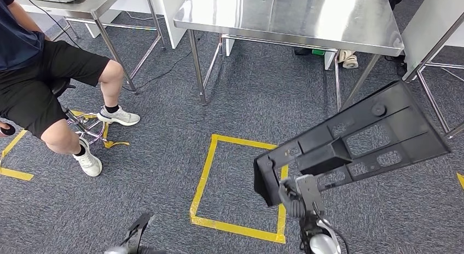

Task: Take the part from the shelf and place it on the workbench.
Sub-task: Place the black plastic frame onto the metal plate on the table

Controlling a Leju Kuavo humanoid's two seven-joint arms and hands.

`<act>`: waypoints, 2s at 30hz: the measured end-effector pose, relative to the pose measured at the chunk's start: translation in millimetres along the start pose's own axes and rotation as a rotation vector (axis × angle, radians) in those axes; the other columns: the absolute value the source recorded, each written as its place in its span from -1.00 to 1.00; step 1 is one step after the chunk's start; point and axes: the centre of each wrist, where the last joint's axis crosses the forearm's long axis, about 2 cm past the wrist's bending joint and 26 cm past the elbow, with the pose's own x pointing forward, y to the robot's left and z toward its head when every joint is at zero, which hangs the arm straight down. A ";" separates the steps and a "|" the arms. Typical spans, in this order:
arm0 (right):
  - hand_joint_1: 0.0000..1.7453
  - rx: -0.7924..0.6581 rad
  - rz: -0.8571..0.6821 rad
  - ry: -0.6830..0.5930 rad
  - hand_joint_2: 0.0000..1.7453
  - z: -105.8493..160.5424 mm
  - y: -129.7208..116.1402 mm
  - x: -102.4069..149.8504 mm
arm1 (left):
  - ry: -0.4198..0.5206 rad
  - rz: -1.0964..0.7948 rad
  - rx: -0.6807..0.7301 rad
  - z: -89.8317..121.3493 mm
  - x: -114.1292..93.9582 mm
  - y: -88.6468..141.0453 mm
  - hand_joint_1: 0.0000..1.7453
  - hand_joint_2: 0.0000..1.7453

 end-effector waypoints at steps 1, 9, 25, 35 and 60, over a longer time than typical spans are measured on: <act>1.00 0.001 -0.001 0.042 1.00 4.7 -1.2 -9.4 | 0.000 -0.001 0.002 -1.6 -8.5 0.0 -1.00 1.00; 1.00 0.012 -0.021 0.390 1.00 54.5 -9.4 -81.5 | 0.001 -0.003 0.013 -9.5 -77.5 0.5 -1.00 1.00; 1.00 0.028 -0.132 0.978 1.00 171.4 -15.7 -169.9 | -0.017 -0.020 0.039 -1.2 -196.0 2.3 -1.00 1.00; 1.00 0.011 -0.155 1.072 1.00 194.5 -17.8 -180.2 | -0.015 -0.020 0.040 1.7 -209.6 2.2 -1.00 1.00; 1.00 0.003 -0.166 1.102 1.00 203.1 -18.1 -183.4 | -0.015 -0.020 0.040 1.9 -210.1 2.2 -1.00 1.00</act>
